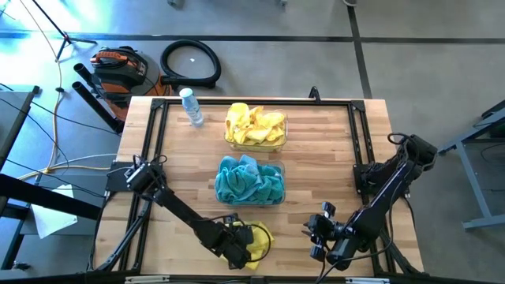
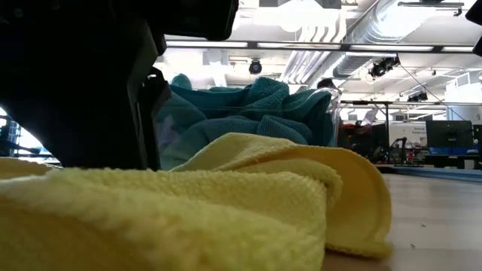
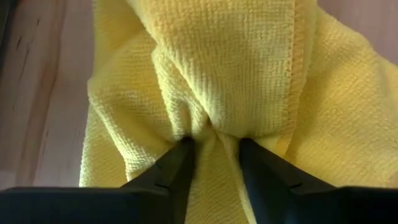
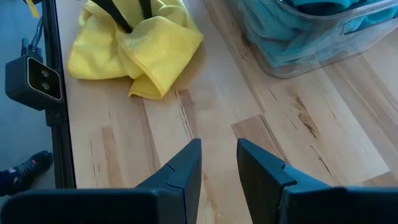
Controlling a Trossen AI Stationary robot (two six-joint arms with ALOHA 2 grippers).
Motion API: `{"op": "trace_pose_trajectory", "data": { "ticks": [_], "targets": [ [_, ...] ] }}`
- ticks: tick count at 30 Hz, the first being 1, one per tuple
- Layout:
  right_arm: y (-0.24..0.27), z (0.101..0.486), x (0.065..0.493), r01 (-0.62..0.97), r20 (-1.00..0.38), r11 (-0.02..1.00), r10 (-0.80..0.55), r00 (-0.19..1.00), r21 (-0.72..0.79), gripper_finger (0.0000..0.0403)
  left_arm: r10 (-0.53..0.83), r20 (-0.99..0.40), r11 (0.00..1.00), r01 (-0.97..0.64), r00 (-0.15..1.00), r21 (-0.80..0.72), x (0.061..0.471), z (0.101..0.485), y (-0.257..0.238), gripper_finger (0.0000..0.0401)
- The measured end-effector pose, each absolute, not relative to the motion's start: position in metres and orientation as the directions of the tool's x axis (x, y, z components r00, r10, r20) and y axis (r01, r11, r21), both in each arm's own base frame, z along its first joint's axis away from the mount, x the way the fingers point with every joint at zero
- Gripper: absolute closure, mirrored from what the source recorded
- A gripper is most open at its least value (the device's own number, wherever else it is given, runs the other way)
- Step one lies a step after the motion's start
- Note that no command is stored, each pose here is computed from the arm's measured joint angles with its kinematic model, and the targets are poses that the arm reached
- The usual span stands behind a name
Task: Sort microfiber towel by color & place in baskets
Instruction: Put the yellow microfiber cloth into the top transparent bin
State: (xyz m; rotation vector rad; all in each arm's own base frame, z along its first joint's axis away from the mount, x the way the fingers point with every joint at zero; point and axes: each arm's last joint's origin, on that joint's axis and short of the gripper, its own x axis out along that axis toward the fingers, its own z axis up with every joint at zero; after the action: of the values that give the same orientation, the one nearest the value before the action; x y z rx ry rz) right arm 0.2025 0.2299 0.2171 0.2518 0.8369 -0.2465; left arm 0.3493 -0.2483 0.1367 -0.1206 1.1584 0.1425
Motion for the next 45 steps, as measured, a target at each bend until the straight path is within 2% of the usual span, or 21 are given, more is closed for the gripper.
{"op": "trace_pose_trajectory", "data": {
  "ticks": [8,14,19,27,33,37,41,45],
  "targets": [
    [0.23,0.217,0.203,0.312,-0.755,0.942,-0.115,0.645,0.123,0.0305,0.015,-0.93,0.986,-0.162,0.369,-0.049,0.352,0.137,-0.244,0.0391],
    [0.23,0.217,0.203,0.312,-0.756,0.942,-0.116,0.645,0.122,0.0305,-0.01,-0.929,0.981,-0.178,0.37,-0.082,0.349,0.151,-0.242,0.0399],
    [0.23,0.217,0.202,0.312,-0.756,0.942,-0.117,0.644,0.12,0.0305,-0.062,-0.878,0.972,-0.171,0.475,-0.161,0.34,0.206,-0.235,0.04],
    [0.229,0.217,0.203,0.329,-0.745,0.936,-0.133,0.654,0.122,0.0305,-0.016,-0.749,0.974,-0.159,0.663,-0.162,0.316,0.291,-0.205,0.0401],
    [0.228,0.218,0.203,0.372,-0.72,0.918,-0.162,0.674,0.141,0.0305,0.047,-0.618,0.958,-0.212,0.785,-0.195,0.301,0.354,-0.15,0.0401],
    [0.226,0.218,0.206,0.397,-0.719,0.904,-0.17,0.674,0.159,0.0305,0.132,-0.563,0.96,-0.247,0.816,-0.133,0.293,0.382,-0.099,0.0401],
    [0.22,0.218,0.212,0.488,-0.724,0.844,-0.192,0.663,0.223,0.0305,0.191,-0.58,0.956,-0.285,0.792,-0.074,0.294,0.39,-0.04,0.0401],
    [0.206,0.215,0.217,0.565,-0.777,0.8,-0.219,0.59,0.203,0.0305,0.188,-0.619,0.955,-0.289,0.763,-0.067,0.3,0.386,0.021,0.0401]
  ]
}}
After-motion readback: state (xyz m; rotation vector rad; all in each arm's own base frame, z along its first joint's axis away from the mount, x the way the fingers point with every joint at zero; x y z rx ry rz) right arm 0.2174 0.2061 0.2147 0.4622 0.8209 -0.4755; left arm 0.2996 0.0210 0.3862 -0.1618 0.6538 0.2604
